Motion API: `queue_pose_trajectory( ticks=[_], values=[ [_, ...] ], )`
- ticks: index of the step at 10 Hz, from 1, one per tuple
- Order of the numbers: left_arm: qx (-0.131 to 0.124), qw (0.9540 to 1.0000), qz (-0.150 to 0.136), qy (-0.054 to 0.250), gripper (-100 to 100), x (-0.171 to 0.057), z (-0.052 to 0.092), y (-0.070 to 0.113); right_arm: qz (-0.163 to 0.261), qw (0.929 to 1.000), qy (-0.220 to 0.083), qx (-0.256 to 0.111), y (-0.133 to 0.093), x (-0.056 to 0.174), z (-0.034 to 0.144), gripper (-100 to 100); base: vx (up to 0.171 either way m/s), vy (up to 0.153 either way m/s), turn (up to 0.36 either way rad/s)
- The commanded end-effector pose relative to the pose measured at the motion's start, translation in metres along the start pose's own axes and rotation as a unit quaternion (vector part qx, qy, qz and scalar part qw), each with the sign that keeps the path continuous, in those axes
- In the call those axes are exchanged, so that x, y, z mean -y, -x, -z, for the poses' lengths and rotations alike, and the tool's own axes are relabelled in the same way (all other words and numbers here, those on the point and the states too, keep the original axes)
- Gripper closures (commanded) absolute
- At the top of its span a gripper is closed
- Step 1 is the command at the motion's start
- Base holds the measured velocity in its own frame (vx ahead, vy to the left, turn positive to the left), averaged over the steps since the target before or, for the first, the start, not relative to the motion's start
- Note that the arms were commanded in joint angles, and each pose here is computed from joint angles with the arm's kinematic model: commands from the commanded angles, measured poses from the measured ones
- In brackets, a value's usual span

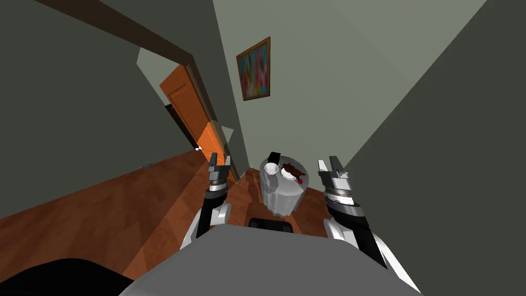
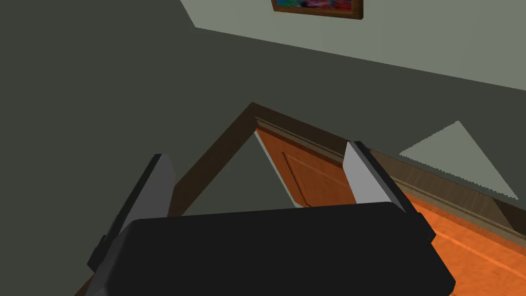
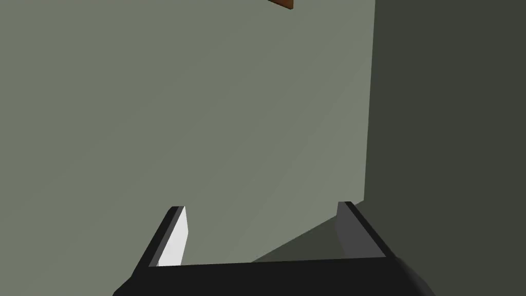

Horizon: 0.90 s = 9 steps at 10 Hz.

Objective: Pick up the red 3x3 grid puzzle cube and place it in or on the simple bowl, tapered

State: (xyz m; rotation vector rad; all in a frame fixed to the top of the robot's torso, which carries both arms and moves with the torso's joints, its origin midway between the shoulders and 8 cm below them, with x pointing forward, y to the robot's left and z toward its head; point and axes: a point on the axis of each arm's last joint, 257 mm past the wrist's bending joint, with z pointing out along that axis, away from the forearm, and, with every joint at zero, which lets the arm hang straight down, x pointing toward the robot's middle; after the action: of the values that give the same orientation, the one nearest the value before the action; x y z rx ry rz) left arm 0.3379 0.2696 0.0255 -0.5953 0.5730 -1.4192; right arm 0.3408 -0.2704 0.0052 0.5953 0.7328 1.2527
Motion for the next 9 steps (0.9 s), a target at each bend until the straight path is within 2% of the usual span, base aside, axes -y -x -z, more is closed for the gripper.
queue_pose_trajectory(
  ticks=[1, 5, 9],
  values=[
    [0.0, 1.0, 0.0, 0.0, 0, 0.0, 0.0, 0.0, 0.005, 0.9998, -0.009, -0.017, -0.005, 0.008, 0.002, -100, -0.046, -0.023, 0.096],
    [0.0, 1.0, 0.0, 0.0, 0, 0.0, 0.0, 0.0, 0.02, 0.9967, -0.042, -0.066, -0.021, 0.039, 0.013, -100, -0.107, -0.046, 0.137],
    [0.0, 1.0, 0.0, 0.0, 0, 0.0, 0.0, 0.0, 0.042, 0.9852, -0.099, -0.134, -0.039, 0.089, 0.039, -100, -0.132, -0.046, 0.199]
  ],
)
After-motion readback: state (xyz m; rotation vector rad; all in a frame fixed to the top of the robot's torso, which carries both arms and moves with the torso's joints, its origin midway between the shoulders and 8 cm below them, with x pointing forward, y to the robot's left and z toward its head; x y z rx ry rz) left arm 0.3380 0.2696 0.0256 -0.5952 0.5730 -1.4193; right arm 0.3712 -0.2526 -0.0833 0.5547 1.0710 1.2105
